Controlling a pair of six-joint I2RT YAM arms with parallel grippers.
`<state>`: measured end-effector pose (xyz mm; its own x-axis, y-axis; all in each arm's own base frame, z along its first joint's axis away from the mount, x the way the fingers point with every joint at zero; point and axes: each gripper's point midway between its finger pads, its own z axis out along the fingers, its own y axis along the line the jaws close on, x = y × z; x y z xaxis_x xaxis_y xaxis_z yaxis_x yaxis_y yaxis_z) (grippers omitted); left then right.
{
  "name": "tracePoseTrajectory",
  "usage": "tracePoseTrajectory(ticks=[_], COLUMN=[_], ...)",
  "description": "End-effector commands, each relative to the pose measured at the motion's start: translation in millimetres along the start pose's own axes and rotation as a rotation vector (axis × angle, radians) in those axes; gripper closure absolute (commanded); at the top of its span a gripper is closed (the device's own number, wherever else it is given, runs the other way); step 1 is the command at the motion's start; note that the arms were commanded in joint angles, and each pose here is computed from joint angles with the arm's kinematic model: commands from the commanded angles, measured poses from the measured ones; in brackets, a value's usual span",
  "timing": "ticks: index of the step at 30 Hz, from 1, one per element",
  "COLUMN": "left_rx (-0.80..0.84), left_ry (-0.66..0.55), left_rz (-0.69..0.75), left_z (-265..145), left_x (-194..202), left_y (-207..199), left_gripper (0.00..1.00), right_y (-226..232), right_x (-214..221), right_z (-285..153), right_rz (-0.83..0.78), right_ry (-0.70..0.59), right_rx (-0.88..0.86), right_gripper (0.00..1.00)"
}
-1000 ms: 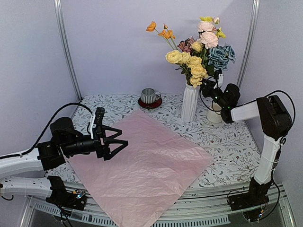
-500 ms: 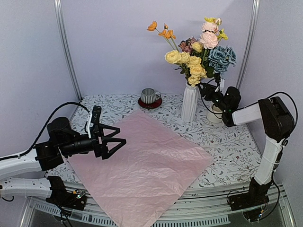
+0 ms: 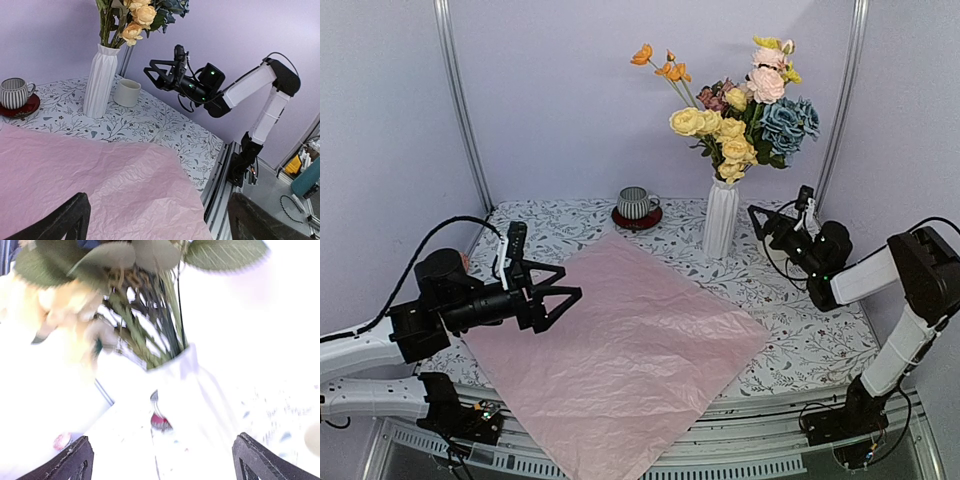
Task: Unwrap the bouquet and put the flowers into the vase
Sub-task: Place the fake flower in the vase, then reset both arms
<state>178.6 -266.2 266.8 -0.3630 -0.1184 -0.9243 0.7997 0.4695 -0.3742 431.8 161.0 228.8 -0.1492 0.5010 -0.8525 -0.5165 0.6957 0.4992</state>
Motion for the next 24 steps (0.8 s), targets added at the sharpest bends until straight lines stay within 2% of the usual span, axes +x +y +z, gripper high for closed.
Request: tracePoseTrajectory(ticks=[1,5,9,18,24], left_rx=[-0.073,-0.137,-0.202,-0.24,-0.464], left_ry=[0.013,-0.003,-0.029,-0.093,-0.084], left_rz=[-0.008,-0.001,0.014,0.055,0.083], left_z=[-3,-8,-17,-31,-45], left_x=[9,8,7,16,21], left_y=[14,25,35,47,86], left_gripper=[0.02,0.02,0.02,0.03,0.02], right_y=[10,20,31,25,16], right_x=[-1,4,4,3,-11], right_z=[-39,-80,-113,-149,-165], right_rz=[0.022,-0.018,-0.127,-0.27,-0.37], right_ry=[-0.049,-0.076,-0.084,-0.037,-0.092], right_rx=[-0.003,-0.011,-0.004,0.133,0.228], right_gripper=[0.01,0.01,0.01,0.01,0.01])
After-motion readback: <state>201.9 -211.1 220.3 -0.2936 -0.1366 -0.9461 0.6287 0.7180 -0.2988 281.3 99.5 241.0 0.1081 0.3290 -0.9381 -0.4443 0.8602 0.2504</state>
